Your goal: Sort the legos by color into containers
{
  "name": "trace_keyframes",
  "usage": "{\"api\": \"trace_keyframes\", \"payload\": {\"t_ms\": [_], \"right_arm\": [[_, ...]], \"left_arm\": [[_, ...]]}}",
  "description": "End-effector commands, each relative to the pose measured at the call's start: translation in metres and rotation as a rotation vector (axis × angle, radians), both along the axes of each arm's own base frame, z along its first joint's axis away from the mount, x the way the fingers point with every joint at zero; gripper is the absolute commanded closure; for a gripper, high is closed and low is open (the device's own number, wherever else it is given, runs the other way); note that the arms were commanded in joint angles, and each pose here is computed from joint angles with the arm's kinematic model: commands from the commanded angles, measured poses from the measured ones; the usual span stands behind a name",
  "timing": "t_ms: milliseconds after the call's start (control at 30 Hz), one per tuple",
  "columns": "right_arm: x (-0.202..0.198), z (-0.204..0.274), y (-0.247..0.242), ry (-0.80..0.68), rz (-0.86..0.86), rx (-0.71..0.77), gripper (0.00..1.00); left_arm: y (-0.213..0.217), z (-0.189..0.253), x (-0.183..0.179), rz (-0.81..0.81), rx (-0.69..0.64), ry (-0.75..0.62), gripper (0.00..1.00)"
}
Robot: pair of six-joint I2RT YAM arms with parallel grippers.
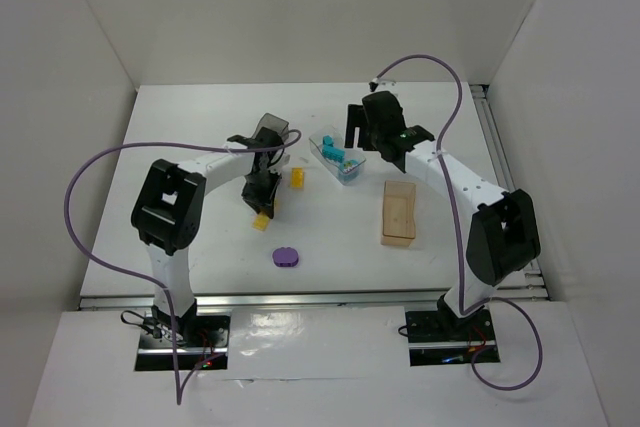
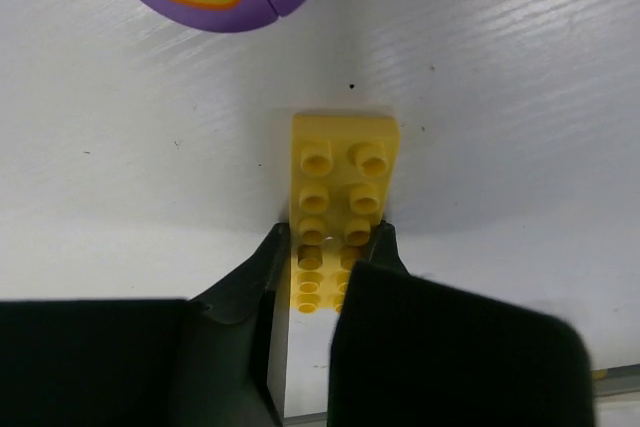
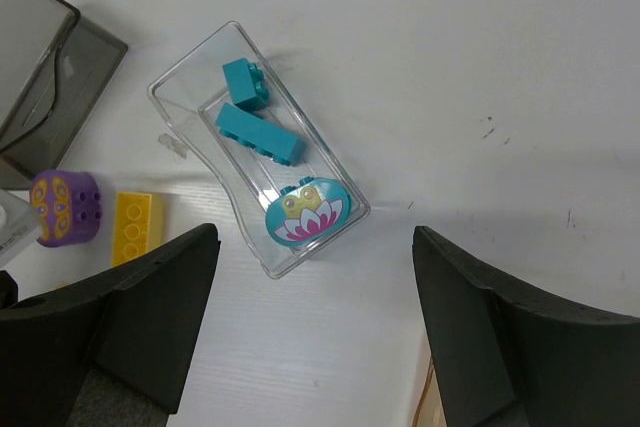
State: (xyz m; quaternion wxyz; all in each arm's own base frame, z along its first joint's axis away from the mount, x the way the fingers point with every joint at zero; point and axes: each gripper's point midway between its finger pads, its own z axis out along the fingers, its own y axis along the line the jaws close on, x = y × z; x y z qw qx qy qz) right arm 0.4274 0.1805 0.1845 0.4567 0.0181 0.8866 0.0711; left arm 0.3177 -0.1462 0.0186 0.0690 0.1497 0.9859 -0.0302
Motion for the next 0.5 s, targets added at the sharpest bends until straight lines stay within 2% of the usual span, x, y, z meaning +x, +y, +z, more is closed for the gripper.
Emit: {"api": "trace_keyframes", "payload": {"t_ms": [0, 67, 167, 367, 467], "right_arm": [[-0.002, 0.015, -0.006, -0.03, -0.022, 0.016, 0.15], [-0.001, 0.015, -0.01, -0.031, -0.026, 0.008, 0.15], [-0.003, 0.018, -0.01, -0.029, -0.018, 0.013, 0.16], [-0.01, 0.009, -0.01, 0.006, -0.004, 0.008, 0.16], [-0.018, 0.008, -0.014, 0.024, 0.002, -0.009, 0.16]], "left_arm": [[-0.01, 0.012, 0.0, -0.009, -0.055, 0.004, 1.0], [-0.01, 0.021, 0.002, -0.021, -0.057, -0.007, 1.0], [0.002, 0.058, 0.017, 0.003, -0.022, -0.104, 1.0], [0.014, 0.128, 0.079, 0.139, -0.059, -0.289, 1.0], [0.011, 0.144, 0.112, 0.166, -0.075, -0.356, 1.0]]}}
